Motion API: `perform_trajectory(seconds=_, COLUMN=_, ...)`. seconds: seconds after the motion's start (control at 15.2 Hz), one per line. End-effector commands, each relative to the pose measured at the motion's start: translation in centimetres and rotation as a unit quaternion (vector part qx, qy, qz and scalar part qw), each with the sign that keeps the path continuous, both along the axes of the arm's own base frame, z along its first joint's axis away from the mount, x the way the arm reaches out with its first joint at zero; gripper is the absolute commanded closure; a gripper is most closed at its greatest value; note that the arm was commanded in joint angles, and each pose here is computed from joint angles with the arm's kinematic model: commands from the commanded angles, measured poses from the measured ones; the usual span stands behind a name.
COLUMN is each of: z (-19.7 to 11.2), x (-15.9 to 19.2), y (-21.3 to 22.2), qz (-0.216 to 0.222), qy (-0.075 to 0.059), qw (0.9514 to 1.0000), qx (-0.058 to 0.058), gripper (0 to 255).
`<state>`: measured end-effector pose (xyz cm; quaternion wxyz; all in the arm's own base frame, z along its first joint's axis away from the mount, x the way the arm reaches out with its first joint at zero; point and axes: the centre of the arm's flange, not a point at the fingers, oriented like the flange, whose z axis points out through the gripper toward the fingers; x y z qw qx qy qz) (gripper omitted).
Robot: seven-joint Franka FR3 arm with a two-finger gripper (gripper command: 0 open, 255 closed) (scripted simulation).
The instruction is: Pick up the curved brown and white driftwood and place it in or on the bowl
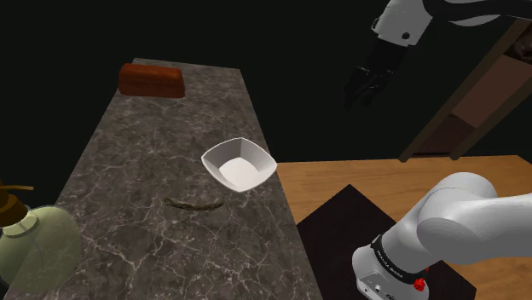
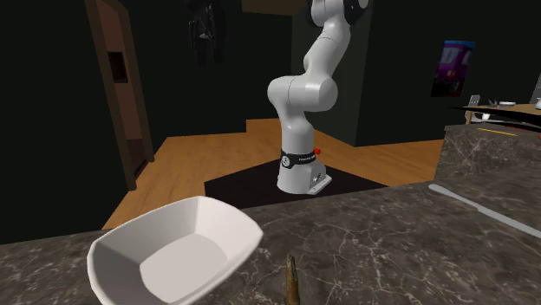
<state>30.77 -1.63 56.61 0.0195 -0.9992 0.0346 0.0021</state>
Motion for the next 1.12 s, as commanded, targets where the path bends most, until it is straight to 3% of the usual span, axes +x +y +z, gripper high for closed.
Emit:
perform_trajectory(seconds=0.0, z=0.0, x=0.0, y=0.0, qz=0.0, qy=0.0, qw=1.0, qx=0.0, gripper=0)
perform_trajectory(seconds=0.53, z=-5.3, x=5.1, y=7.6, qz=0.097, qy=-0.007, qw=0.9952, qx=-0.007, gripper=0)
perform_trajectory(seconds=1.06, z=-10.7, x=8.8, y=16.1, qz=0.193, qy=-0.015, qw=0.9809, qx=-0.015, gripper=0)
